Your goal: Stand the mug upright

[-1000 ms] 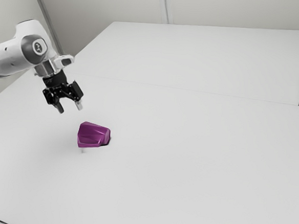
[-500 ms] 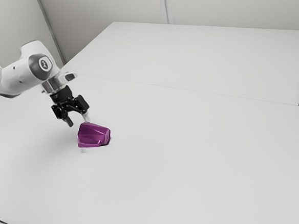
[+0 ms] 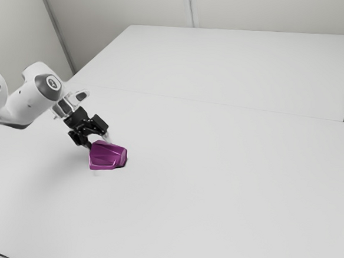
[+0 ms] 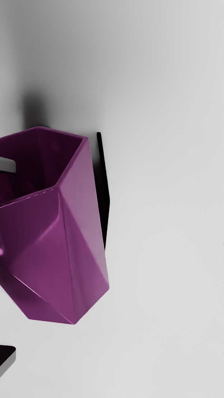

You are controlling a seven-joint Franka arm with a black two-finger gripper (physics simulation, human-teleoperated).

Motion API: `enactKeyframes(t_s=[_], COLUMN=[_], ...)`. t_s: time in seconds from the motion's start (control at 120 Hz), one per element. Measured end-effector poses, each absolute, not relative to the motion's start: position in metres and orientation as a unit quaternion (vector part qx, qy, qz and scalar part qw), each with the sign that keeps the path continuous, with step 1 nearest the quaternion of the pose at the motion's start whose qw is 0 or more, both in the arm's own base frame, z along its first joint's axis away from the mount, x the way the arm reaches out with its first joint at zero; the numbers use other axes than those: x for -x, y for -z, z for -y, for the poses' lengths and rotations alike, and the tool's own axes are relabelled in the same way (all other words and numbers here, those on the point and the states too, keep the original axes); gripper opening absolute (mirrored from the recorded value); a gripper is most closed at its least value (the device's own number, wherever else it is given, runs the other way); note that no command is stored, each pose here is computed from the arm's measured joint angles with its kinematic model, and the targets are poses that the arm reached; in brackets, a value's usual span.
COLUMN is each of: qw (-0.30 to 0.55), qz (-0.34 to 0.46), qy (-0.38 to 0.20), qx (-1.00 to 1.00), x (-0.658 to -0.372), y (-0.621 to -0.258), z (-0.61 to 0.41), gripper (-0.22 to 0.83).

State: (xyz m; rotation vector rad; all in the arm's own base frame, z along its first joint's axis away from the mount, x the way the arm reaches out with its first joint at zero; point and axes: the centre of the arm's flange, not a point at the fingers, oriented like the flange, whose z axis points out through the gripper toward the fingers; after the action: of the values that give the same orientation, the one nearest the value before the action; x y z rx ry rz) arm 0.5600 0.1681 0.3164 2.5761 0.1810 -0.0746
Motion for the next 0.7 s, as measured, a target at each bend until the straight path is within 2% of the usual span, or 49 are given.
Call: enactKeyframes(t_s=[0.242,0.342,0.408,0.592,0.7], qw=[0.318,0.33,0.336,0.342,0.34], qz=[-0.067,-0.065,-0.063,-0.052,-0.041], qy=[0.008,-0.002,-0.006,-0.014,-0.021], qx=[-0.946,-0.942,-0.94,-0.938,-0.939], x=[-0.555,-0.555,-0.555,-0.553,-0.555], y=[-0.306,-0.306,-0.305,-0.304,-0.31], z=[-0.164,-0.165,-0.166,-0.165,-0.162], gripper=[0.61,0.56,0.47,0.13,0.02])
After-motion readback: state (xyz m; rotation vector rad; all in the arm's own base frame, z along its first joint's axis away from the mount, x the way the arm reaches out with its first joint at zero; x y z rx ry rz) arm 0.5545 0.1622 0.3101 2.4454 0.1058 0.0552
